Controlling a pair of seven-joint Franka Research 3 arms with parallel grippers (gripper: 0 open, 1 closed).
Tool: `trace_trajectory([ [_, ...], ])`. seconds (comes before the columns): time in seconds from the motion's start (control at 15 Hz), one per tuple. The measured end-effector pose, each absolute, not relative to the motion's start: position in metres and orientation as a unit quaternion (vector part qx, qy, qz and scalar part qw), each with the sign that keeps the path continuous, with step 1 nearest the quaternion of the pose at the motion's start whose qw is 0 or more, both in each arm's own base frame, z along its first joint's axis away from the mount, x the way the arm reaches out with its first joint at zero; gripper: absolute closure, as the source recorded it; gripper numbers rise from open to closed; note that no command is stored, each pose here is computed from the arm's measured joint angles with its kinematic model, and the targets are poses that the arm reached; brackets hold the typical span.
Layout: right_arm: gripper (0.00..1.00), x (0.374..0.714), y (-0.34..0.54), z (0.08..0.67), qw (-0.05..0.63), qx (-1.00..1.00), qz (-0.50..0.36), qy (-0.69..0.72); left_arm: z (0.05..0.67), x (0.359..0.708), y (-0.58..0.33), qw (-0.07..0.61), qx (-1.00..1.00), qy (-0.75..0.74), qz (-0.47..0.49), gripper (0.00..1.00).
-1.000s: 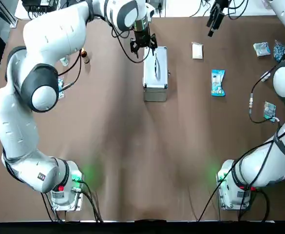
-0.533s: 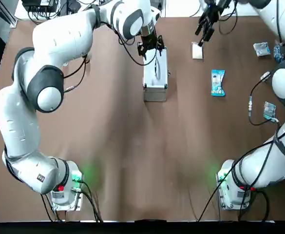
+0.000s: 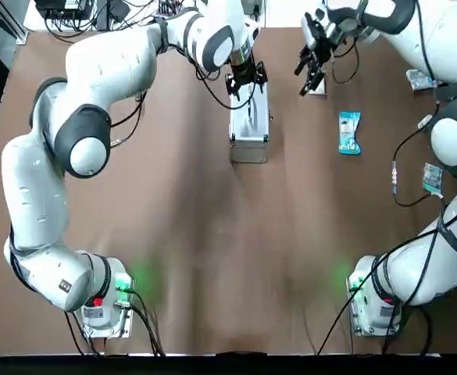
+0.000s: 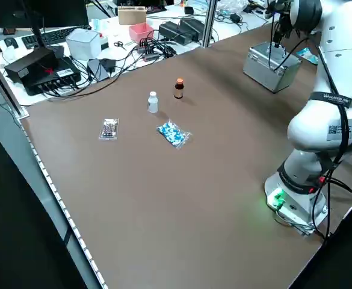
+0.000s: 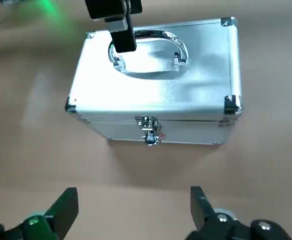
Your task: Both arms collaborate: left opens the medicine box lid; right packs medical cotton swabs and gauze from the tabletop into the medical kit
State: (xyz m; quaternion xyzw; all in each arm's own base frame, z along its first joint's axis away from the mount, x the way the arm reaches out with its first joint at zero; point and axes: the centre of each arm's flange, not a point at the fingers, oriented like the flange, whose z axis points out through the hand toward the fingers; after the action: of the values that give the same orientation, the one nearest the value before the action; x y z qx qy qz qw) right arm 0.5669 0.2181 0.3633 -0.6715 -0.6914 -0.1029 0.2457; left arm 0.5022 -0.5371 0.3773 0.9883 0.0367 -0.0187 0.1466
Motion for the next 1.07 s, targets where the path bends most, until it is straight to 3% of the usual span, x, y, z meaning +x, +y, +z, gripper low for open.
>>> trace_trajectory([
  [0.4, 0.01, 0.544, 0.262, 0.339, 0.211, -0.664, -0.118, -0.708, 0.366, 0.498, -0.544, 0.133, 0.991, 0.023, -0.012, 0.06],
  [0.93, 0.01, 0.538, 0.283, 0.277, 0.196, -0.681, -0.115, -0.696, 0.36, 0.5, -0.548, 0.114, 0.993, 0.018, 0.01, 0.25],
  [1.0, 0.01, 0.535, 0.288, 0.272, 0.201, -0.682, -0.114, -0.694, 0.36, 0.5, -0.548, 0.113, 0.993, 0.017, 0.01, 0.33],
  [1.07, 0.01, 0.533, 0.293, 0.268, 0.204, -0.684, -0.115, -0.691, 0.359, 0.5, -0.548, 0.113, 0.993, 0.017, 0.01, 0.36],
])
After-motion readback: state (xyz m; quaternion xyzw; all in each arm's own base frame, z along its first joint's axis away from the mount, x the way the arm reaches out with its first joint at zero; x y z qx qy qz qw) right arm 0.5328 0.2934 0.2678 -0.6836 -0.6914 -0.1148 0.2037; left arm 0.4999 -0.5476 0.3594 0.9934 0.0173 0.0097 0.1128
